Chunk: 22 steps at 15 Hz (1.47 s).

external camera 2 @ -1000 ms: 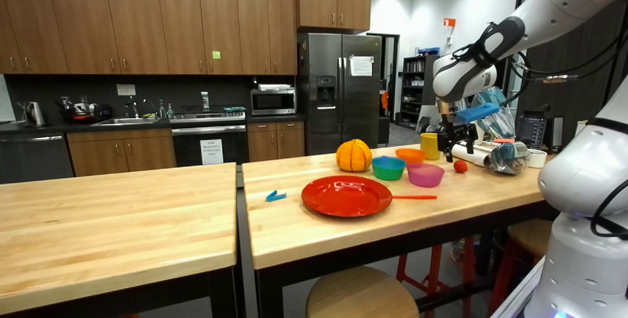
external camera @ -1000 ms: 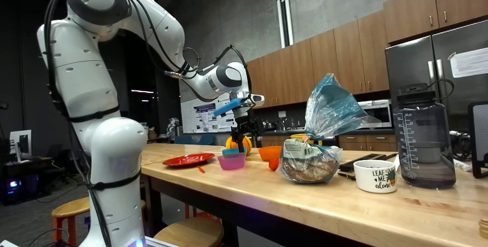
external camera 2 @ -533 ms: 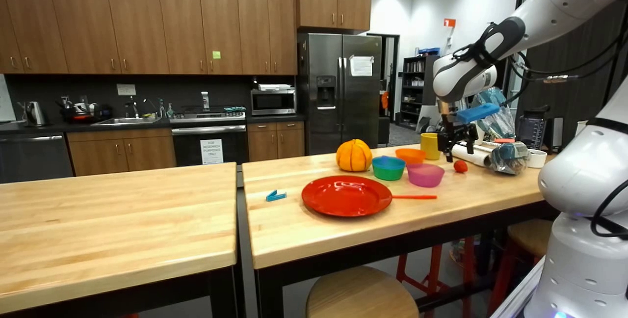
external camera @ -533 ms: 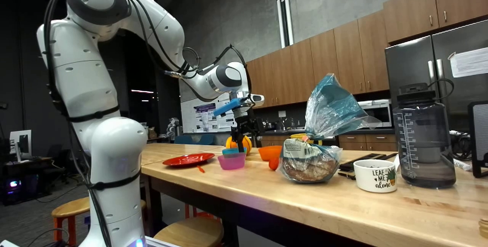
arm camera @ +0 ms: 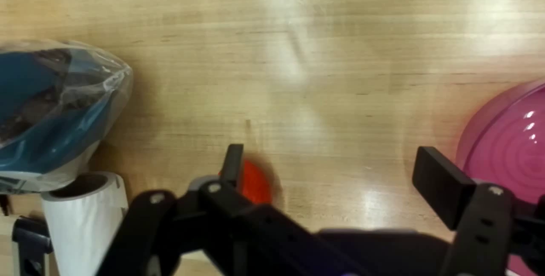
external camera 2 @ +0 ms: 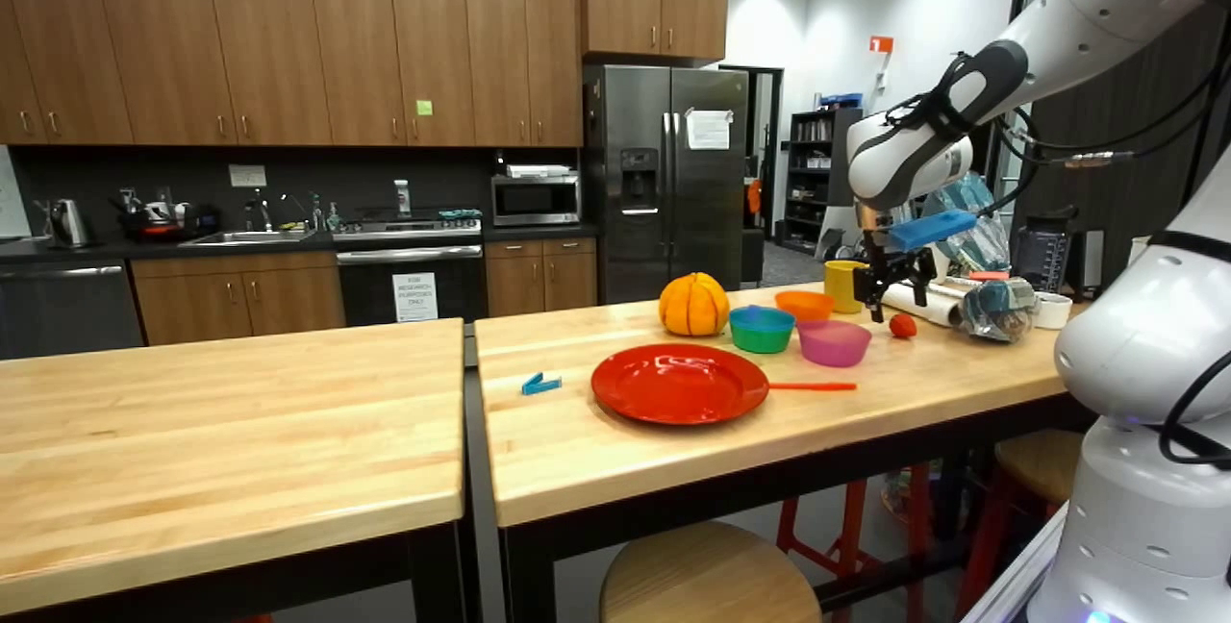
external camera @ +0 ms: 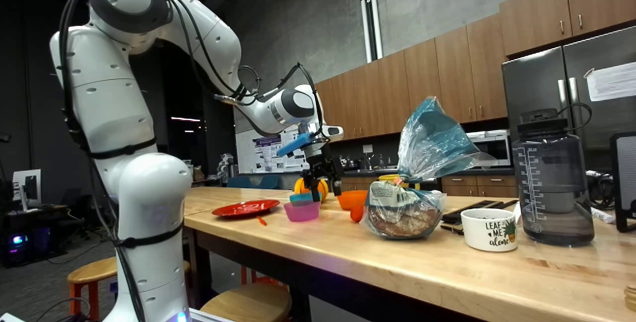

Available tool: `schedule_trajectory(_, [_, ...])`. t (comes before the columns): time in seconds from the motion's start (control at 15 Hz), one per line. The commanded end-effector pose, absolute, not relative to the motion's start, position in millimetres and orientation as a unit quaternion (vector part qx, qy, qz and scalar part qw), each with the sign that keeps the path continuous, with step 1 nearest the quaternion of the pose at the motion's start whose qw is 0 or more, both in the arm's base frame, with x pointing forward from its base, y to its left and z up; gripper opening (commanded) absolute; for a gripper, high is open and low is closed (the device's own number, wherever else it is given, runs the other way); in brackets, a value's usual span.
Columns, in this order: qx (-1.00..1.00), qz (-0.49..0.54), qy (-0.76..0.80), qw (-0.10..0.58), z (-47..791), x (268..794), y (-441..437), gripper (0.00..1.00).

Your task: Pick up the red toy and put it in the blue bowl

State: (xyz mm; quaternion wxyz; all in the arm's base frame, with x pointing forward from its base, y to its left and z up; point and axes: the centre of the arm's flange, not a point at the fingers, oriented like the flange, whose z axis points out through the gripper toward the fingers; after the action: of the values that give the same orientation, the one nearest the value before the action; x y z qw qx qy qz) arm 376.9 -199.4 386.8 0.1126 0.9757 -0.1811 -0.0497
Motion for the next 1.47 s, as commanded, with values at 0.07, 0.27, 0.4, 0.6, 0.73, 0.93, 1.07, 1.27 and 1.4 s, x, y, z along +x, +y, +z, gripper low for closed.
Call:
schedule_trajectory(0.07, [0.967, -0.038, -0.202, 0.151, 386.9, 380.5, -216.4, 1.0])
schedule_trajectory(0.27, [0.963, -0.048, -0.211, 0.157, 375.6, 382.5, -230.0, 1.0])
schedule_trajectory(0.4, [0.962, -0.051, -0.216, 0.158, 366.9, 384.7, -238.1, 1.0])
schedule_trajectory(0.6, [0.96, -0.049, -0.229, 0.153, 359.9, 388.7, -248.6, 0.98])
schedule_trajectory(0.73, [0.959, -0.049, -0.234, 0.153, 357.0, 390.2, -254.8, 0.74])
schedule_trajectory(0.93, [0.958, -0.051, -0.239, 0.152, 351.9, 391.0, -262.2, 0.56])
schedule_trajectory(1.07, [0.958, -0.053, -0.24, 0.149, 348.1, 390.8, -265.1, 0.41])
schedule_trajectory(1.27, [0.958, -0.059, -0.238, 0.147, 342.8, 389.7, -263.8, 0.18])
schedule_trajectory(1.4, [0.959, -0.061, -0.235, 0.147, 341.2, 389.4, -261.4, 0.03])
